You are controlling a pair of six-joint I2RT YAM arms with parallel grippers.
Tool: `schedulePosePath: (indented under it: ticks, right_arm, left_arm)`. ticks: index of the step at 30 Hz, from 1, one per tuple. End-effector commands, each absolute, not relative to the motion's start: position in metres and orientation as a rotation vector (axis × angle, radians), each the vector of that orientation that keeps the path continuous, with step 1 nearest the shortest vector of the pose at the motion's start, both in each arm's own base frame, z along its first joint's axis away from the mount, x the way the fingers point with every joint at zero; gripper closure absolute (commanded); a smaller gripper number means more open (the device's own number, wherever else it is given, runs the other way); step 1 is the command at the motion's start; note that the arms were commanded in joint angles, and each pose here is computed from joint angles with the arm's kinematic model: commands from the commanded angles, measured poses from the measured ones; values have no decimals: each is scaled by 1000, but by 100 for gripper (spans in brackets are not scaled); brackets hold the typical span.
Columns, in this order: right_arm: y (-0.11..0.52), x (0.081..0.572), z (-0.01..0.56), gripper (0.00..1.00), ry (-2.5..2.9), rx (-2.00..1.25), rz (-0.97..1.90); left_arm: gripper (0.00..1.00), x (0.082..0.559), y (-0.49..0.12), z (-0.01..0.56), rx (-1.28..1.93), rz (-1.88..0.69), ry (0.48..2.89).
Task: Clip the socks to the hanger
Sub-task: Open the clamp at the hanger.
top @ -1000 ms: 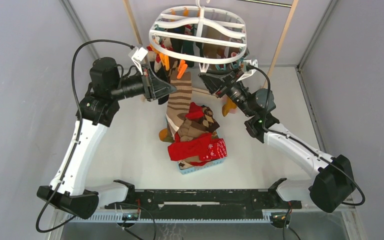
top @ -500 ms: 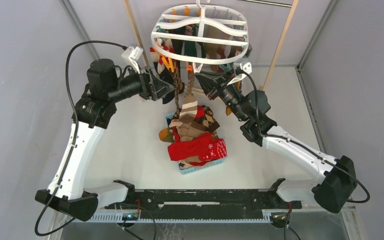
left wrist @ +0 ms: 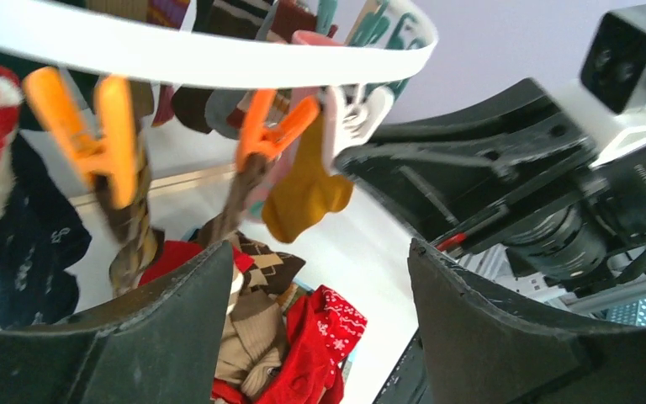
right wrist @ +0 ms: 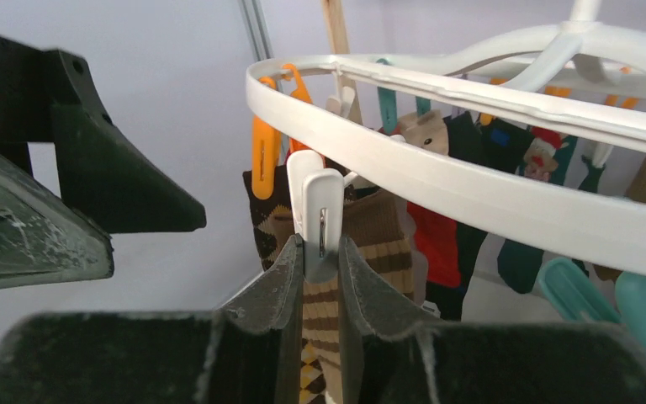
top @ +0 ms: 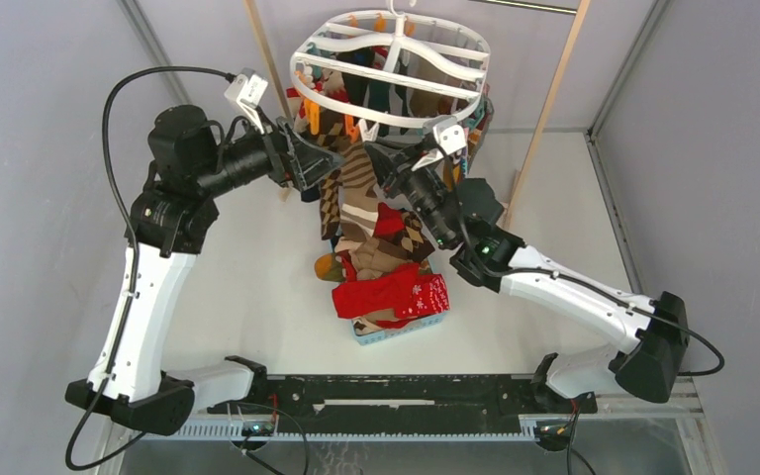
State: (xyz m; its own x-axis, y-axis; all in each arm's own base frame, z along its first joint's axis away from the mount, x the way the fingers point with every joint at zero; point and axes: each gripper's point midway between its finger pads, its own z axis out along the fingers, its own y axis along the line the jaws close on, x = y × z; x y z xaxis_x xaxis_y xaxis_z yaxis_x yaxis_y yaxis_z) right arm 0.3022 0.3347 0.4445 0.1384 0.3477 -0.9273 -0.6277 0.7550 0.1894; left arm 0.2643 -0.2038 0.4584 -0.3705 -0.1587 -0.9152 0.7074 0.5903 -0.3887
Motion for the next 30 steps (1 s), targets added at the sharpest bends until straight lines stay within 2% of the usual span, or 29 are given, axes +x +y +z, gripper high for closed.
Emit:
schedulePosePath:
  ticks: [1, 17, 30]
  right_arm:
    - [341, 302, 452, 100, 1259, -265, 649]
    - [361, 284, 447, 100, 1308, -274, 745]
    - [365, 278, 442, 100, 1332, -303, 768]
  left_arm:
    - [21, 253, -216, 493, 509, -1043, 1618]
    - [24, 277, -240, 490, 506, -1110, 1624]
    - [39, 290, -253, 483, 539, -1141, 1634]
